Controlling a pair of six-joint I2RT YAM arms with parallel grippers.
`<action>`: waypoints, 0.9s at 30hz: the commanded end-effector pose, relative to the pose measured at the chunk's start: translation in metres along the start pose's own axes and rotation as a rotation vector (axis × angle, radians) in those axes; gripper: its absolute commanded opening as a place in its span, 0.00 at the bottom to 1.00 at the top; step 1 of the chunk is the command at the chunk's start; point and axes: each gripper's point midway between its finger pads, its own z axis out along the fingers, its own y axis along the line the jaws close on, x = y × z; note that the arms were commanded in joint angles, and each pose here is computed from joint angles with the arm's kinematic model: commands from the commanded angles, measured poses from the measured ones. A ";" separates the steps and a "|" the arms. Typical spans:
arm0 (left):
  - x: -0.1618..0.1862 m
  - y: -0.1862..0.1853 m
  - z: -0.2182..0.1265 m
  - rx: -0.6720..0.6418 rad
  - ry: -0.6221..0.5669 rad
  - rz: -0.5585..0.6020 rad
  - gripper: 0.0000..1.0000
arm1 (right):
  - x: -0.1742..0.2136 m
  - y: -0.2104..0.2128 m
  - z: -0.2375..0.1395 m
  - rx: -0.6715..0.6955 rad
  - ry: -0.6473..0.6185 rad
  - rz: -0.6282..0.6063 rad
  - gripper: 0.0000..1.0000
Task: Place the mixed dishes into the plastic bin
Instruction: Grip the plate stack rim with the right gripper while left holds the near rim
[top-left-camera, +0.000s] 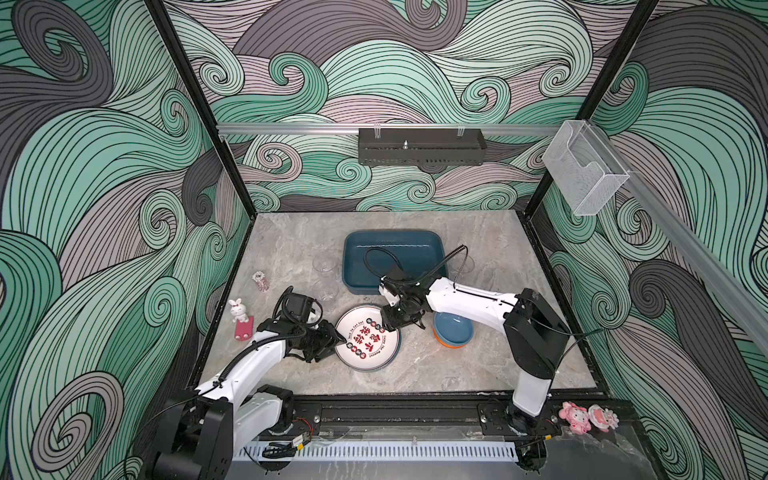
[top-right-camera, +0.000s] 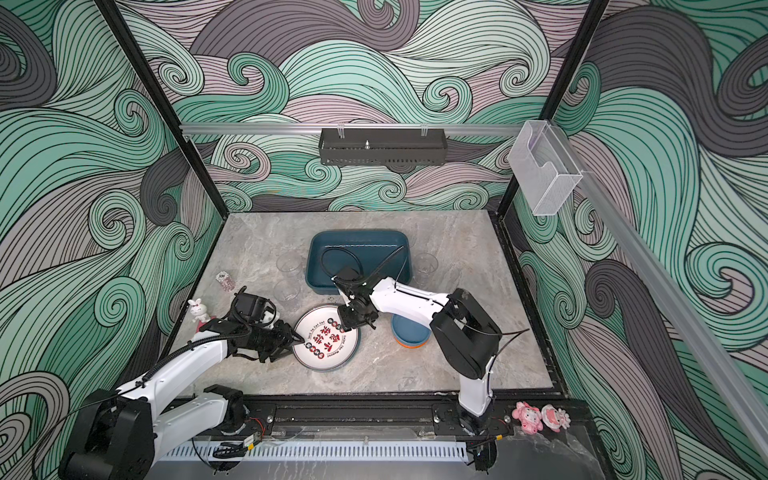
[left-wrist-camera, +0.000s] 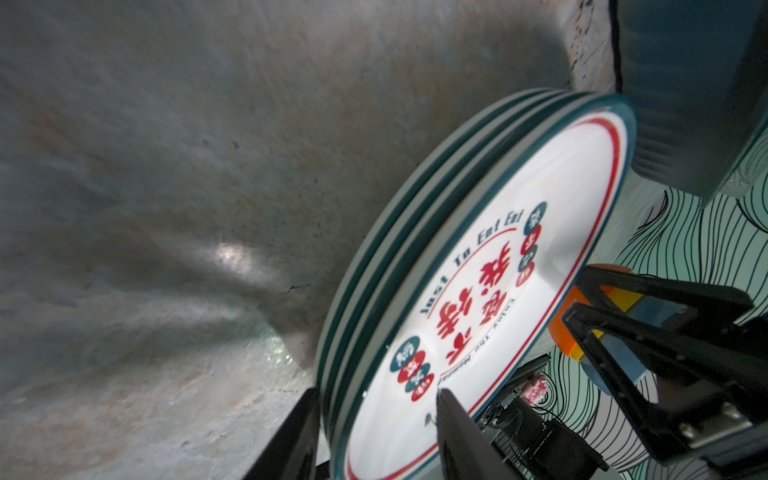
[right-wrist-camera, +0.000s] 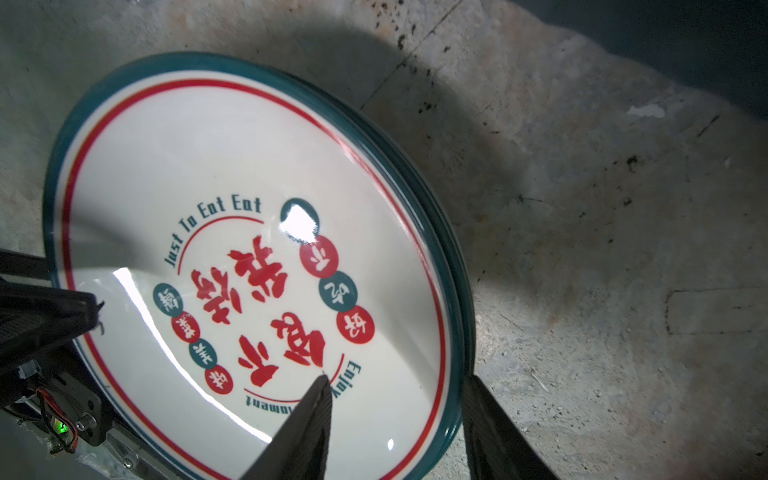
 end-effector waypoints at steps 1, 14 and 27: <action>0.000 -0.008 -0.005 0.012 -0.001 0.016 0.48 | 0.001 0.004 0.004 0.001 0.021 -0.012 0.51; 0.002 -0.006 -0.007 0.004 -0.006 0.014 0.47 | 0.002 0.005 0.004 0.022 0.025 -0.031 0.45; 0.006 0.001 -0.013 -0.023 -0.022 0.005 0.44 | 0.005 0.011 0.011 -0.004 0.054 -0.039 0.31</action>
